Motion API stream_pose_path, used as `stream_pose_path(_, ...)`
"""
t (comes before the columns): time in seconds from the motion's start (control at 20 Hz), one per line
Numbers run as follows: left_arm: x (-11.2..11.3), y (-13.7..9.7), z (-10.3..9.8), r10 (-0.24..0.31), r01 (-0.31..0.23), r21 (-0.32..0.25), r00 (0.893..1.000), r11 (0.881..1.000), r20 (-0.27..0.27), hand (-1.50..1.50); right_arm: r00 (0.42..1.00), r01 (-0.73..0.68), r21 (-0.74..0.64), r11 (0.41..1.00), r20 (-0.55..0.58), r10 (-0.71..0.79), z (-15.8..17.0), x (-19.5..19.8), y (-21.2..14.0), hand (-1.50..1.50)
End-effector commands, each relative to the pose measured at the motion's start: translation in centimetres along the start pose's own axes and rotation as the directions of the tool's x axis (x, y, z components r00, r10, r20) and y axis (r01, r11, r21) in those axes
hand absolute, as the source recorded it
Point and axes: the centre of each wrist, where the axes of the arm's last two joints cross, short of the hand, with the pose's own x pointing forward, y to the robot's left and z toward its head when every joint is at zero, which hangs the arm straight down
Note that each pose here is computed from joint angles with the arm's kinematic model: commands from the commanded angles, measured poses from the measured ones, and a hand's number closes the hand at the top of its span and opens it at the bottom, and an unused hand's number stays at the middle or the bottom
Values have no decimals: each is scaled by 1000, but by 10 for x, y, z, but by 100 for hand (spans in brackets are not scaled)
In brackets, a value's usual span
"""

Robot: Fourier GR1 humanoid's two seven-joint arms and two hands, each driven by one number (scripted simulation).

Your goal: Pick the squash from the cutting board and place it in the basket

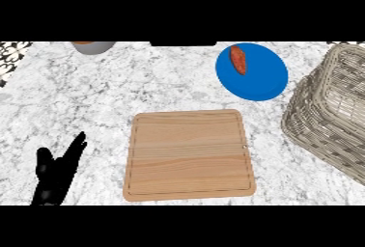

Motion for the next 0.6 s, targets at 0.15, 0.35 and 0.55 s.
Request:
stream_pose_path(0.15, -12, 5, -9, -18, 18, 0, 997, 1000, -78, 0, 996, 33, 30, 999, -87, -30, -35, -53, 25, 150)
stream_pose_path(0.35, -21, -11, 3, 32, -33, -9, 994, 999, -102, 0, 972, 199, 10, 980, -127, -197, -39, -75, 5, 150)
stream_pose_path(0.55, -21, -9, -1, 9, -11, -16, 995, 1000, -102, 0, 968, 216, 16, 976, -134, -213, -37, -80, 32, 150)
